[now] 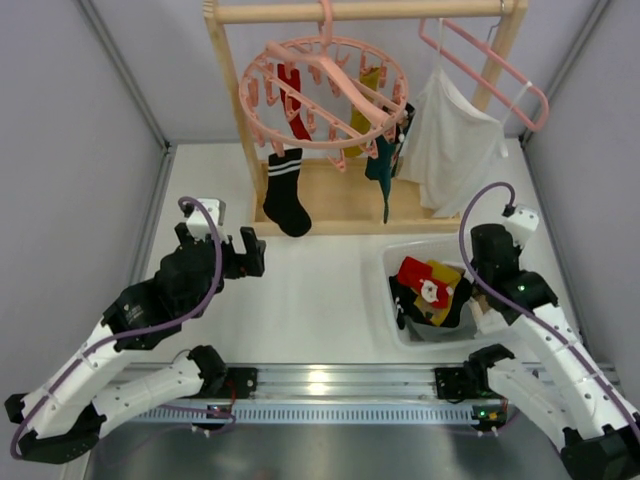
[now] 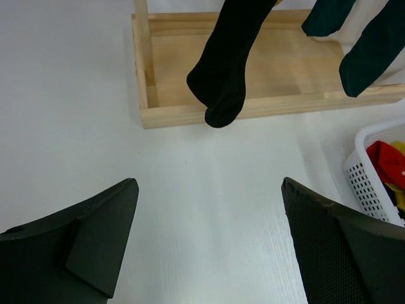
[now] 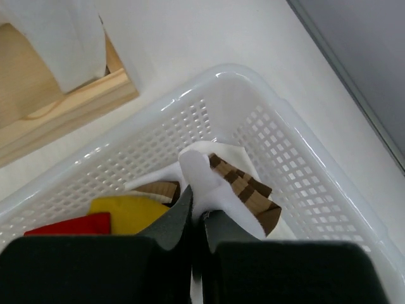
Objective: Remove the socks clipped to the hanger
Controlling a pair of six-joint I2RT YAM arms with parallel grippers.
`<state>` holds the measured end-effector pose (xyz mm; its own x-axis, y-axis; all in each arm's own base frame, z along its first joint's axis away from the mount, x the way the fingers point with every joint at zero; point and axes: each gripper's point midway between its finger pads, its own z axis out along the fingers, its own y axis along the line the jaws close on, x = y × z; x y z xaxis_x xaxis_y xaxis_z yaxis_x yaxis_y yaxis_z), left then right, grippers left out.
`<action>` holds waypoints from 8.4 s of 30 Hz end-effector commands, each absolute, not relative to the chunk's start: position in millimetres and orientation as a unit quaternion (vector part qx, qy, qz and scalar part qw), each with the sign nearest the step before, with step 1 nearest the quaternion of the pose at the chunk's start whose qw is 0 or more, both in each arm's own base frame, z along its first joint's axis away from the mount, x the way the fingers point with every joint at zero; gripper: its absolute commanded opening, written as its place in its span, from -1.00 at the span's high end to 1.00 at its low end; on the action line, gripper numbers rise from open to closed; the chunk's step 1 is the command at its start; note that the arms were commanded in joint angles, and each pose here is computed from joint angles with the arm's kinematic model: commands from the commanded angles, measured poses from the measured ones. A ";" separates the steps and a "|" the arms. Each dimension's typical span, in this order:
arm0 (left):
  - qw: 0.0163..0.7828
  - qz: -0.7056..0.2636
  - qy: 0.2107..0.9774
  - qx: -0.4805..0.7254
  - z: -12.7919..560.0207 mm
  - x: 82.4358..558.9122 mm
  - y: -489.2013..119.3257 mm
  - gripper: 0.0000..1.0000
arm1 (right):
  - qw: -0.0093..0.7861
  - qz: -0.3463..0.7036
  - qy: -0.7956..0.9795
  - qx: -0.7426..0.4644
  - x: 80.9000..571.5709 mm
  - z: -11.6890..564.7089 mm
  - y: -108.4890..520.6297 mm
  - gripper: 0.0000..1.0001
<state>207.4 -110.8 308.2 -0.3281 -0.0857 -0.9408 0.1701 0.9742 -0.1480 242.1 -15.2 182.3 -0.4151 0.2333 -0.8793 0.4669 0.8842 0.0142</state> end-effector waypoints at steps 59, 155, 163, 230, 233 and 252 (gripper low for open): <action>0.699 -0.358 0.591 0.187 274.6 373.3 -186.1 -0.48 | 0.524 0.491 0.659 -0.224 136.2 275.8 214.0 -0.99; 0.733 -0.008 0.670 0.122 271.9 276.7 -362.2 1.00 | 0.627 -0.205 0.744 -0.107 334.1 400.8 290.1 0.28; 0.731 -0.012 0.671 0.122 267.9 275.7 -361.0 1.00 | 0.635 -0.207 0.737 -0.104 334.8 407.4 293.2 0.49; 0.553 -0.428 0.641 0.317 297.9 147.7 -524.5 0.89 | 0.653 0.225 0.720 -0.069 163.3 416.4 101.6 -0.99; 0.527 -0.420 0.661 0.330 279.7 155.3 -548.8 0.85 | 0.663 0.202 0.720 -0.020 167.3 419.8 78.9 -0.99; 0.535 -0.278 0.770 0.210 226.1 197.3 -437.0 -0.97 | 0.657 0.096 0.747 0.010 186.7 395.0 71.6 -0.99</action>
<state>175.6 -493.6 209.9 -0.3204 0.1034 -0.9416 0.7803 0.5924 -0.2005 180.7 57.0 396.1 -0.1279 0.1404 -0.9818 -0.1170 0.9809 0.1555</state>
